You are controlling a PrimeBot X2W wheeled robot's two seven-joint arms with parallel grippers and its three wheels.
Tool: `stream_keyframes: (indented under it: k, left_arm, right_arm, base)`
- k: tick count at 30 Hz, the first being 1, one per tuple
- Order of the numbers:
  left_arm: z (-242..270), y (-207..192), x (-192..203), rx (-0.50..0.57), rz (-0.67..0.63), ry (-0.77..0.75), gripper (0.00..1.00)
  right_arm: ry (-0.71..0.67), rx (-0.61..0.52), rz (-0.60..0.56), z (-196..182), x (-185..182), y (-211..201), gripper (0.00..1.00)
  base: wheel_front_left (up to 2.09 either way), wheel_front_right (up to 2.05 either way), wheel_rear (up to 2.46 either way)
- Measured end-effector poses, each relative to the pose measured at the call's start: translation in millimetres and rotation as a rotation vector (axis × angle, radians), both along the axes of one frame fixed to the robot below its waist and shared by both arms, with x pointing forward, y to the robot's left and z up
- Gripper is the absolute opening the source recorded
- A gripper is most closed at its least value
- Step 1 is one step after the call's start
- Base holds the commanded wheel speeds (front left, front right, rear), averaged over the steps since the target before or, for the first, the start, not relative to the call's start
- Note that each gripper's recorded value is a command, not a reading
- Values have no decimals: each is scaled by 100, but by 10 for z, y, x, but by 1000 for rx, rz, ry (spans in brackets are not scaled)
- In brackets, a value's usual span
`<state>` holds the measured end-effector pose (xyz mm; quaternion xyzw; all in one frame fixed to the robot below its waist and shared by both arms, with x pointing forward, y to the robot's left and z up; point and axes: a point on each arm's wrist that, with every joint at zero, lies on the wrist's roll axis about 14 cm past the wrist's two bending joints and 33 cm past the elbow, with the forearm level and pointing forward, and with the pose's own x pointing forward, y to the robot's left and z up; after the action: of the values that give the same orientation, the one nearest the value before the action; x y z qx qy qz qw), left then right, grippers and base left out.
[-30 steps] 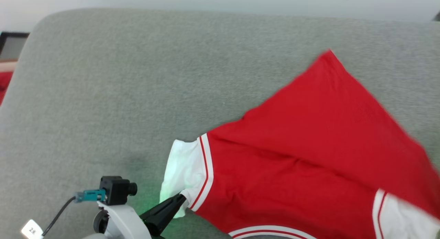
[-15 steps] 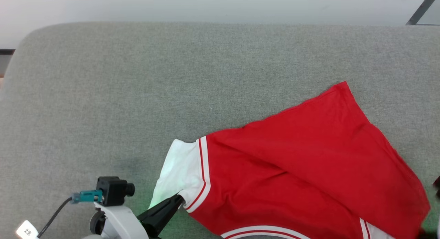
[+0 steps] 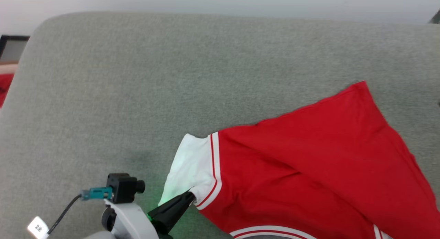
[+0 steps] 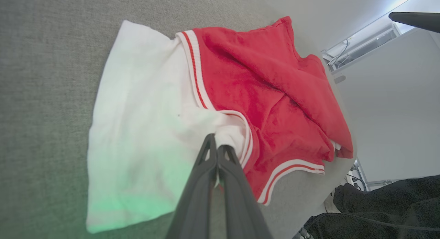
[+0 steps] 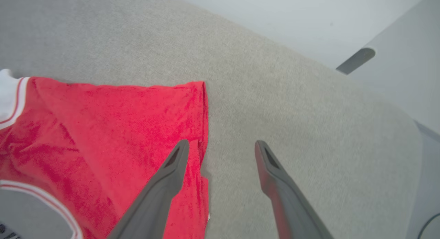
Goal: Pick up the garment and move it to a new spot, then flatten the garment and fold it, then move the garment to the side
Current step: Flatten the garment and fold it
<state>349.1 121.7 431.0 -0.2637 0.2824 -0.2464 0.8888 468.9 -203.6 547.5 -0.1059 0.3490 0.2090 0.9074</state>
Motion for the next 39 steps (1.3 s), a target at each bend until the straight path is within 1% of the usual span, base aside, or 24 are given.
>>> stream_keyframes:
  k: [2,4,5,6,10,13,17,20,24,25,26,27,28,32,36,39]
  left_arm:
    - [-17,0,19,-2,0,2,0]
    - [-28,0,44,-5,3,0,0]
    - [-28,0,44,-5,3,0,0]
    - [-45,1,66,-6,6,1,0]
    - [-102,14,100,-13,17,14,0]
    - [-164,24,133,-15,27,25,0]
    - [-242,59,168,-10,43,38,0]
    - [-285,101,164,-4,59,50,0]
    - [-293,162,179,5,73,50,0]
    - [-292,168,179,6,75,49,0]
    - [-289,171,176,6,75,48,0]
    - [-282,173,178,6,76,45,0]
    - [-273,176,179,4,77,41,0]
    - [-241,197,189,4,86,24,0]
    - [-98,336,302,22,125,-46,0]
    - [86,441,465,43,146,-125,0]
  right_arm:
    - [-2,-27,22,-120,156,123,100]
    - [23,-38,44,-264,279,246,100]
    - [23,-38,44,-264,279,246,100]
    - [58,-29,56,-412,389,354,100]
    - [129,-58,64,-731,567,449,100]
    - [202,-92,76,-1054,618,498,100]
    - [292,-119,117,-1457,595,622,100]
    - [306,-132,152,-1565,632,719,100]
    - [323,-150,175,-1643,661,752,100]
    - [327,-150,177,-1652,660,750,50]
    - [333,-144,177,-1654,653,753,33]
    - [333,-139,176,-1643,654,747,8]
    - [332,-132,171,-1637,652,739,0]
    - [307,-91,154,-1588,665,742,0]
    - [192,56,69,-1346,809,739,0]
    - [76,172,-9,-1045,985,688,0]
  base:
    - [0,0,0]
    - [0,0,0]
    - [0,0,0]
    - [0,0,0]
    - [0,0,0]
    - [0,0,0]
    - [0,0,0]
    - [0,0,0]
    - [0,0,0]
    - [0,0,0]
    - [0,0,0]
    - [0,0,0]
    - [0,0,0]
    - [0,0,0]
    - [0,0,0]
    - [0,0,0]
